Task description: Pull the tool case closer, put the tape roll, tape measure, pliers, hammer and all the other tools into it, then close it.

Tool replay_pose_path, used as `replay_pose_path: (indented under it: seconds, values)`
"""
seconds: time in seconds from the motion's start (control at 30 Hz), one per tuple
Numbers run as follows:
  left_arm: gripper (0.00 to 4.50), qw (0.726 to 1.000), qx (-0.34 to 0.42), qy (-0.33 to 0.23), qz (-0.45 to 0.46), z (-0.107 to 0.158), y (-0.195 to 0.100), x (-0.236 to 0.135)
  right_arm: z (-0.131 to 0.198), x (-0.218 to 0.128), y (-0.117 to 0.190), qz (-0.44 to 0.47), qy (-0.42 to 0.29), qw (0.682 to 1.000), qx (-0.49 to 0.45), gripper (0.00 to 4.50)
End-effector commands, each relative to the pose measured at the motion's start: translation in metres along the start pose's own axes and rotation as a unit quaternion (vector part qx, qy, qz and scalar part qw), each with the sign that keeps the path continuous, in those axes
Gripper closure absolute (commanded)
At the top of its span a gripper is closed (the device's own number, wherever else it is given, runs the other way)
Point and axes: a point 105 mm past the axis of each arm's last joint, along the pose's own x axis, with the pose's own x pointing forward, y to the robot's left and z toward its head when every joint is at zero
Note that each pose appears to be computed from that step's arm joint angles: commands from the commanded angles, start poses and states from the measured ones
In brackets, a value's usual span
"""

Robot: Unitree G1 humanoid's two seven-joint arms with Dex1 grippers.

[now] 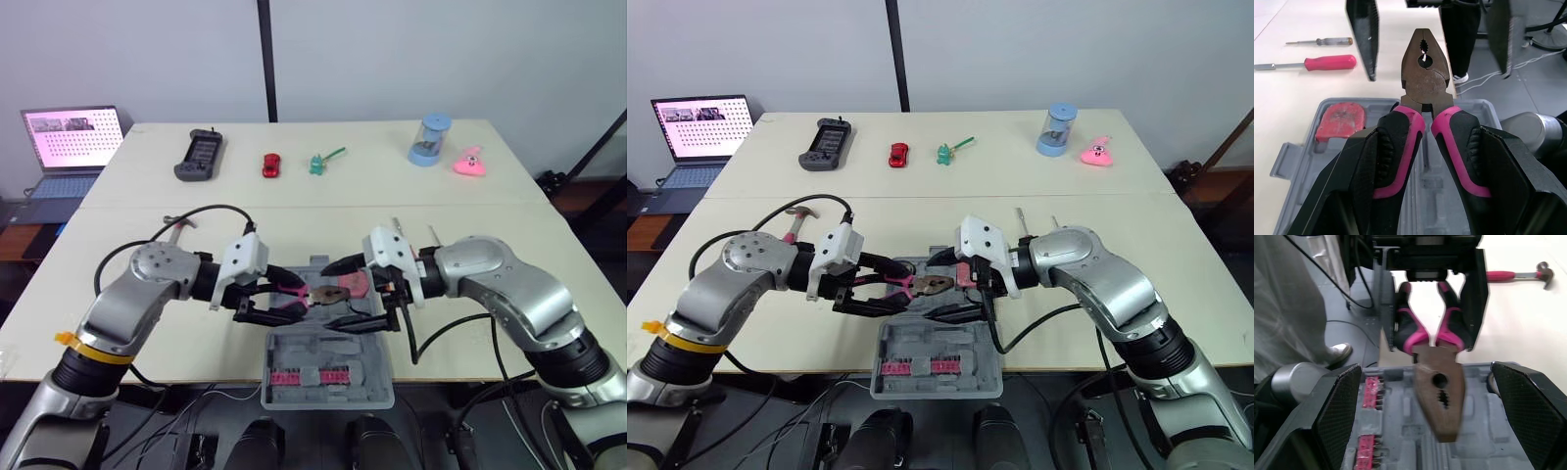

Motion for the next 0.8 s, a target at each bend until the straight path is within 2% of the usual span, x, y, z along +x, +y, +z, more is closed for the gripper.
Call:
replay_pose_path:
  seconds: [0.03, 0.2, 0.5, 0.57, 0.7, 0.8]
  values:
    - [1.92, 1.0, 0.026, -0.011, -0.001, 0.012, 0.003, -0.001, 0.015, -0.001, 0.001, 0.003, -0.033, 0.999, 0.0, 0.93]
    - [1.92, 0.999, 0.023, -0.029, -0.003, 0.018, 0.001, 0.001, 0.011, 0.0, -0.006, -0.012, -0.03, 0.999, 0.016, 3.52]
    - [1.92, 0.999, 0.016, -0.042, 0.005, 0.022, 0.003, -0.002, 0.005, 0.002, -0.009, -0.018, -0.033, 0.999, 0.036, 3.58]
    - [1.92, 0.999, 0.017, -0.042, 0.005, 0.022, 0.004, -0.001, 0.006, 0.001, -0.01, -0.017, -0.043, 0.998, 0.047, 2.5]
    - [1.92, 0.999, 0.016, -0.04, 0.005, 0.022, 0.003, -0.001, 0.006, 0.0, -0.01, -0.017, -0.042, 0.998, 0.043, 0.66]
    - [1.92, 1.0, 0.02, -0.022, 0.005, 0.015, 0.003, -0.001, 0.005, -0.001, -0.011, -0.02, -0.041, 0.998, 0.042, 0.61]
